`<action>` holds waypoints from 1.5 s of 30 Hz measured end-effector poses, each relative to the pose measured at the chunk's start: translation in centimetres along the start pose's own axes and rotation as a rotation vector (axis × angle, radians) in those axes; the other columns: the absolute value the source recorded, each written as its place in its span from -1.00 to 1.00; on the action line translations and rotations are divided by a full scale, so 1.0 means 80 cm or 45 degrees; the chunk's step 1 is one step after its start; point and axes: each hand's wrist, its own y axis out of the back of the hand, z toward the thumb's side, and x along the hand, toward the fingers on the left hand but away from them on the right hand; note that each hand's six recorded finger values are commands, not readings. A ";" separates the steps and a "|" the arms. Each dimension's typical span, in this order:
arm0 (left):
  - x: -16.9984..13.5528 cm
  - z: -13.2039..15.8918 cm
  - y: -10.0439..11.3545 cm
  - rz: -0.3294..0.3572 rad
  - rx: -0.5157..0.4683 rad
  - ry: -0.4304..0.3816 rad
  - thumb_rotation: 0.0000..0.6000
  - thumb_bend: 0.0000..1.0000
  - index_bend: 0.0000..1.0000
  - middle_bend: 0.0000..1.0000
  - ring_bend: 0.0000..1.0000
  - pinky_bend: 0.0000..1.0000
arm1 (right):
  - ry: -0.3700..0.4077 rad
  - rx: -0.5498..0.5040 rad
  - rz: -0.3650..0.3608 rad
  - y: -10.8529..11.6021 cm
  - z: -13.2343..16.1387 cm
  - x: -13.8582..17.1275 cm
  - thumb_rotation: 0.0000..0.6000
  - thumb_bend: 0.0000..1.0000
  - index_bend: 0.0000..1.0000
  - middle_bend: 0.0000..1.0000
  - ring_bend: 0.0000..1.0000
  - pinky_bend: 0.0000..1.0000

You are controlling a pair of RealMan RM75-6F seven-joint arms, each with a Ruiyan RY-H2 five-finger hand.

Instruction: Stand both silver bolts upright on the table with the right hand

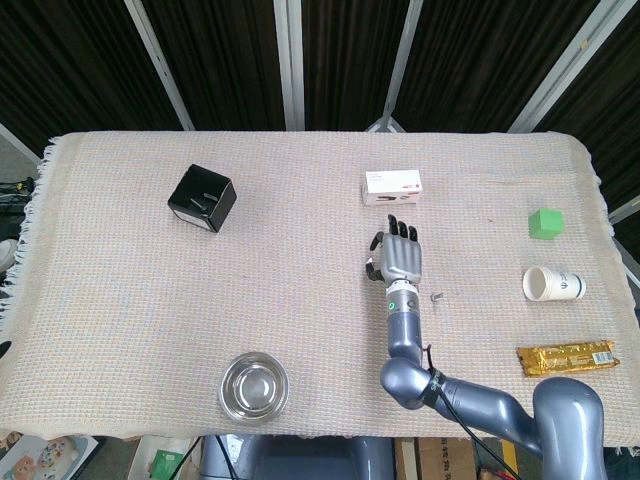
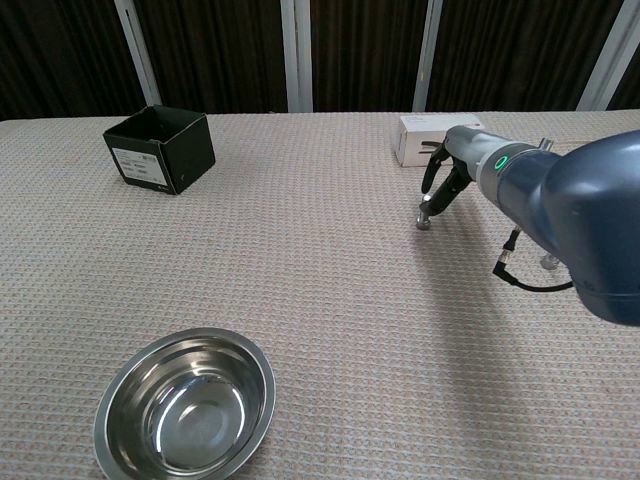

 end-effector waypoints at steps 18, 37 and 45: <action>0.000 -0.002 0.002 0.007 -0.005 0.006 1.00 -0.87 -0.59 -0.74 -0.96 -0.94 | -0.013 -0.002 -0.017 0.010 -0.006 0.002 1.00 -0.31 -0.09 -0.99 -0.91 -0.98; -0.002 -0.001 0.003 0.015 -0.002 0.008 1.00 -0.87 -0.59 -0.74 -0.96 -0.94 | 0.069 -0.031 -0.213 0.134 -0.048 0.066 1.00 -0.38 -0.50 -0.99 -0.97 -1.00; -0.004 0.005 -0.001 0.007 0.011 -0.010 1.00 -0.87 -0.59 -0.74 -0.96 -0.94 | 0.069 -0.040 -0.361 0.193 -0.138 0.131 1.00 -0.48 -0.64 -0.99 -0.99 -1.00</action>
